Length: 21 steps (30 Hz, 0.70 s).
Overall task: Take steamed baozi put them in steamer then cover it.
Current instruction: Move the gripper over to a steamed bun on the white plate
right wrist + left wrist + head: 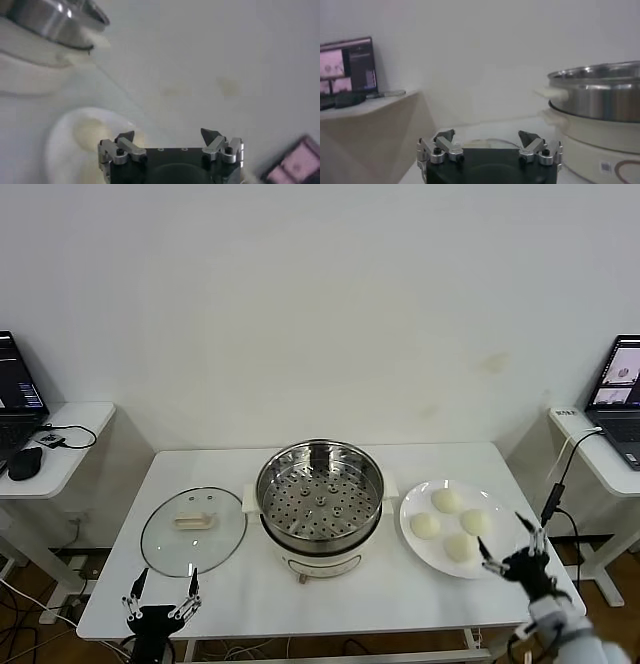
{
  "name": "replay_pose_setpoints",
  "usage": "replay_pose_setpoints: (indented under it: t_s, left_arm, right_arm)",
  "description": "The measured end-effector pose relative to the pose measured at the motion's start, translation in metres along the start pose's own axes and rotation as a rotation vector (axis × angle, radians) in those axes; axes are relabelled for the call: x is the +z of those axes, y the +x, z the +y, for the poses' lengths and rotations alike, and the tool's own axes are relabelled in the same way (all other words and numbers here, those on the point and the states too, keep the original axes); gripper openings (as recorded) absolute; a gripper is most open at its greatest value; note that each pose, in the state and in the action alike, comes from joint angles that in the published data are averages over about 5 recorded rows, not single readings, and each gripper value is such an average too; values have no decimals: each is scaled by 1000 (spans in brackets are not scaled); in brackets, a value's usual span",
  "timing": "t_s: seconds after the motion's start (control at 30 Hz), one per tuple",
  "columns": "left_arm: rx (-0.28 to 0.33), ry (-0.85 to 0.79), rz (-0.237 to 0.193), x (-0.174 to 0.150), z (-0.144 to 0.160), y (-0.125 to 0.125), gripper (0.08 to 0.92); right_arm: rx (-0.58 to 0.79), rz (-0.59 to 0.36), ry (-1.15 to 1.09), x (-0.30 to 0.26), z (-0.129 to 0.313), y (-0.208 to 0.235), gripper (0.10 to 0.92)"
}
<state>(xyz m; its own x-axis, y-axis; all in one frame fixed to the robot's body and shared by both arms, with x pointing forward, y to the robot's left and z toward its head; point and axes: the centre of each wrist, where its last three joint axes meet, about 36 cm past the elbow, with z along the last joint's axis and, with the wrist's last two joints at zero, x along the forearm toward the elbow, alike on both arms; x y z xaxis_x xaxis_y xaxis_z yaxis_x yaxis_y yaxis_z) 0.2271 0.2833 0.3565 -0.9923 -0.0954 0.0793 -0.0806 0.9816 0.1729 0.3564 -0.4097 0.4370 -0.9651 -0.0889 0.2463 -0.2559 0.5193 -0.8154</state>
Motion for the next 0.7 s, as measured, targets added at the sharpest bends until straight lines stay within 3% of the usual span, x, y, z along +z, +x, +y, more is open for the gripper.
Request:
replay_pose_setpoints:
  t_s: [0.33,0.7]
  left_arm:
    - [-29,-33,-53,-6,5,-9,823]
    - [-45,-61,-70,-5,13,-15,823]
  right_arm:
    - [-207,27,236,-13,-85,-68,823]
    - [-511,66,303,-27,-125,-151,823]
